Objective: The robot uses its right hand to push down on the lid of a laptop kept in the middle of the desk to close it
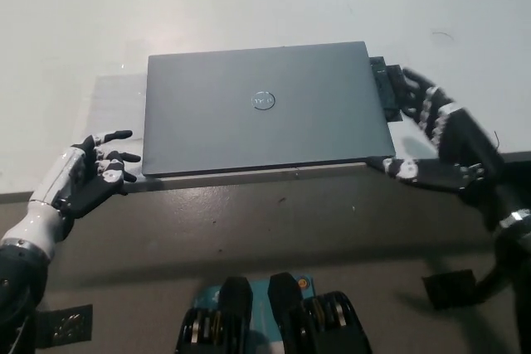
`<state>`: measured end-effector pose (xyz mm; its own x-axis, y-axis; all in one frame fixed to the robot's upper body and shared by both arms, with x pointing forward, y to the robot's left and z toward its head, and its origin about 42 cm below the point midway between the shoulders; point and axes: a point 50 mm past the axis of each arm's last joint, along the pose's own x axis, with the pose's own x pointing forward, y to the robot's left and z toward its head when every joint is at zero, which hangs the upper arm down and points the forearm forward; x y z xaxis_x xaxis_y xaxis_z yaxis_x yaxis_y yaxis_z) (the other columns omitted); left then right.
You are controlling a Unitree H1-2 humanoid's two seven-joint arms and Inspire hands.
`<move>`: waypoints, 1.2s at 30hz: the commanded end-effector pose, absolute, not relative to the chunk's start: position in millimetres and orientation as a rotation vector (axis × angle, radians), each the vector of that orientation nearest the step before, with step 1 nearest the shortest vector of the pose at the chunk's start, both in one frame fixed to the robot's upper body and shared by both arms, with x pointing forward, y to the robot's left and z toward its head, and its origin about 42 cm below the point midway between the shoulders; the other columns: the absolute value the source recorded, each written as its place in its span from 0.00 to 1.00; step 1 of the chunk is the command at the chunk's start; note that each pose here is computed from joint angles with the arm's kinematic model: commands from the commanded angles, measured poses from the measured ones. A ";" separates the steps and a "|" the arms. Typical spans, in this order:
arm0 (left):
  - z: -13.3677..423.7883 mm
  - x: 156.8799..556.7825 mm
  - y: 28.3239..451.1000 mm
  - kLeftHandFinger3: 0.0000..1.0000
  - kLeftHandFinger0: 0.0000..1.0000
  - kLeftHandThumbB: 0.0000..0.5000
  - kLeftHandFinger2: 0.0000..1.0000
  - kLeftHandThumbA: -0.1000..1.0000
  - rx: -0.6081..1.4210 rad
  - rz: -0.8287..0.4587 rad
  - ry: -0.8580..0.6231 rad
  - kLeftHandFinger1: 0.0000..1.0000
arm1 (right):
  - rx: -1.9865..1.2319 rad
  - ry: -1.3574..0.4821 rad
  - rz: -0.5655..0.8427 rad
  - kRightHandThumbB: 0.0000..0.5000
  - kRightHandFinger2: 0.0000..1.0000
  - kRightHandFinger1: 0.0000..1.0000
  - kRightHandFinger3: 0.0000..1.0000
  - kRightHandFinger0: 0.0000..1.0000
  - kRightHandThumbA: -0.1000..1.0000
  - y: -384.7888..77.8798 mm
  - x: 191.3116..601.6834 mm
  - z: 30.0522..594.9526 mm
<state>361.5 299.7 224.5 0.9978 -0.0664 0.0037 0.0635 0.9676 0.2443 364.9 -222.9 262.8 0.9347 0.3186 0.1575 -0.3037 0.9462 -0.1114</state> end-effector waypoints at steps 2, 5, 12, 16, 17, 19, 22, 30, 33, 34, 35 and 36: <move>235.0 358.7 306.6 0.76 0.46 0.00 0.58 0.25 0.257 -0.030 -0.035 0.49 | -0.072 -0.254 0.273 0.73 1.00 1.00 1.00 1.00 1.00 -250.0 342.1 281.9; 234.8 358.2 306.1 0.74 0.44 0.01 0.56 0.24 0.241 -0.029 -0.035 0.47 | -0.057 -0.241 0.212 0.79 1.00 1.00 1.00 1.00 1.00 -268.6 323.3 273.9; 235.1 358.7 306.1 0.75 0.40 0.00 0.55 0.21 0.243 -0.024 -0.036 0.44 | 0.002 -0.104 0.038 0.80 1.00 1.00 1.00 1.00 1.00 -299.9 289.9 223.1; 232.5 357.9 306.1 0.74 0.36 0.00 0.53 0.21 0.240 -0.019 -0.037 0.41 | 0.035 -0.061 -0.030 0.82 0.99 1.00 1.00 1.00 1.00 -310.1 282.4 198.0; 232.2 357.2 306.2 0.74 0.37 0.00 0.53 0.21 0.235 -0.017 -0.035 0.41 | 0.031 -0.056 -0.041 0.81 0.99 1.00 1.00 1.00 1.00 -311.3 281.1 194.5; 232.4 357.1 305.3 0.74 0.37 0.00 0.53 0.21 0.235 -0.016 -0.035 0.41 | 0.033 -0.048 -0.057 0.81 0.98 1.00 1.00 1.00 1.00 -313.1 279.1 190.7; 232.2 357.4 304.7 0.74 0.38 0.00 0.54 0.22 0.226 -0.019 -0.036 0.43 | 0.040 -0.042 -0.068 0.82 0.99 1.00 1.00 1.00 1.00 -315.1 275.8 183.7; 231.1 356.8 304.2 0.74 0.37 0.00 0.54 0.22 0.218 -0.025 -0.042 0.43 | 0.040 -0.018 -0.107 0.73 0.99 1.00 1.00 1.00 1.00 -320.4 276.4 167.8; 228.8 357.0 303.1 0.74 0.37 0.00 0.55 0.23 0.218 -0.025 -0.041 0.42 | 0.023 -0.020 -0.095 0.77 0.99 1.00 1.00 1.00 1.00 -321.6 278.0 168.7; 227.2 356.6 302.7 0.74 0.38 0.00 0.55 0.23 0.212 -0.027 -0.039 0.43 | 0.014 -0.015 -0.096 0.75 0.99 1.00 1.00 1.00 1.00 -321.6 278.2 170.6; 226.2 355.6 302.9 0.74 0.38 0.00 0.55 0.23 0.211 -0.025 -0.037 0.43 | 0.006 -0.017 -0.099 0.74 0.97 1.00 1.00 1.00 1.00 -321.2 279.2 171.6; 225.7 354.6 303.6 0.74 0.39 0.00 0.55 0.22 0.210 -0.021 -0.032 0.43 | 0.003 -0.018 -0.097 0.75 0.97 1.00 1.00 1.00 1.00 -320.2 280.1 172.6</move>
